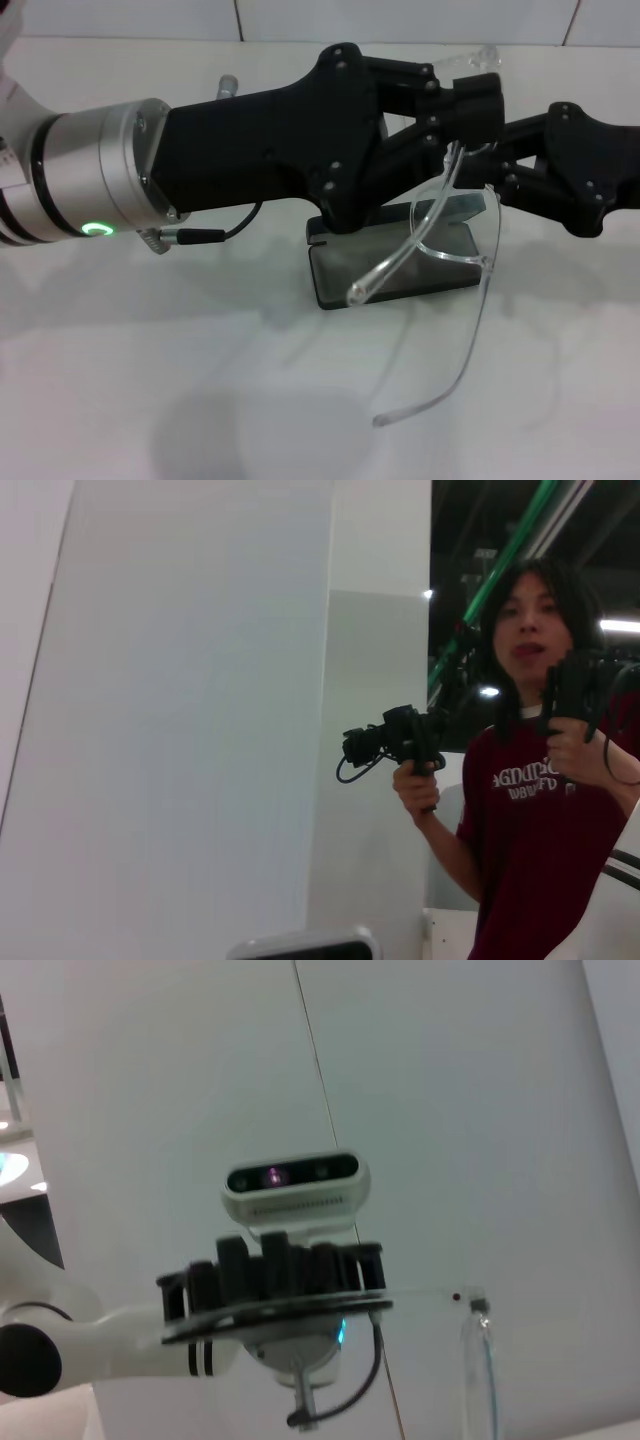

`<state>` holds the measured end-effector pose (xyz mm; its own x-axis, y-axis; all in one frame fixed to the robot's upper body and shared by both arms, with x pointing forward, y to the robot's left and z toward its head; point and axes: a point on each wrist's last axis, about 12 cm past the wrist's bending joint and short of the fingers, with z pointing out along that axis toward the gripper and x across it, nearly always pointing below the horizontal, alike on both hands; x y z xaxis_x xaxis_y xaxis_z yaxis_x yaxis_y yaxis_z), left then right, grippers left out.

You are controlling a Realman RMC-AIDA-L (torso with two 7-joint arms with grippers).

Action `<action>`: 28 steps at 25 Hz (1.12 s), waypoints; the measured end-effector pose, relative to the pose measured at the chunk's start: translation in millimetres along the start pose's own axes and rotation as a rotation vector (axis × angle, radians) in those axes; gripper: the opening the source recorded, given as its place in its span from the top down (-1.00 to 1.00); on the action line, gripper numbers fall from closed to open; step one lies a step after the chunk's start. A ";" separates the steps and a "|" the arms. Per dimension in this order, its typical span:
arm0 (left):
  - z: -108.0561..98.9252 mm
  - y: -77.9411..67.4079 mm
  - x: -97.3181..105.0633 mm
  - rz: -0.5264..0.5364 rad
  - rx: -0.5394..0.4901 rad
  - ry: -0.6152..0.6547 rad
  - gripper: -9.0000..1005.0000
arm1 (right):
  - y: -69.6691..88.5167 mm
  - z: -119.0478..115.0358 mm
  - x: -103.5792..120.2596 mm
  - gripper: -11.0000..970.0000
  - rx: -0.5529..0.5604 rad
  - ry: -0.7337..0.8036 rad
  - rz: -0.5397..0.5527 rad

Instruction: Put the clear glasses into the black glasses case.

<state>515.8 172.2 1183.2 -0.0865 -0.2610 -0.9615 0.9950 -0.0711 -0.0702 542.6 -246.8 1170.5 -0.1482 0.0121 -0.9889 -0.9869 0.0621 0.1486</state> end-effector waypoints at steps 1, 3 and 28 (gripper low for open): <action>-0.5 0.2 0.8 -0.004 -0.003 0.000 0.82 | 0.0 0.3 -0.7 0.77 -0.001 -0.006 -0.002; -1.2 0.5 2.1 -0.008 -0.008 0.000 0.82 | 0.5 0.2 -2.1 0.77 -0.005 -0.020 -0.005; -1.0 1.9 7.3 0.001 -0.026 -0.060 0.82 | -1.8 0.6 4.4 0.77 0.004 -0.058 0.024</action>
<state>517.1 171.0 1175.8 -0.0872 -0.3187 -0.9438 0.9960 -0.0460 -0.0765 543.7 -246.2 1165.9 -0.1674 0.0714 -0.9833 -0.9829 0.0653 0.1721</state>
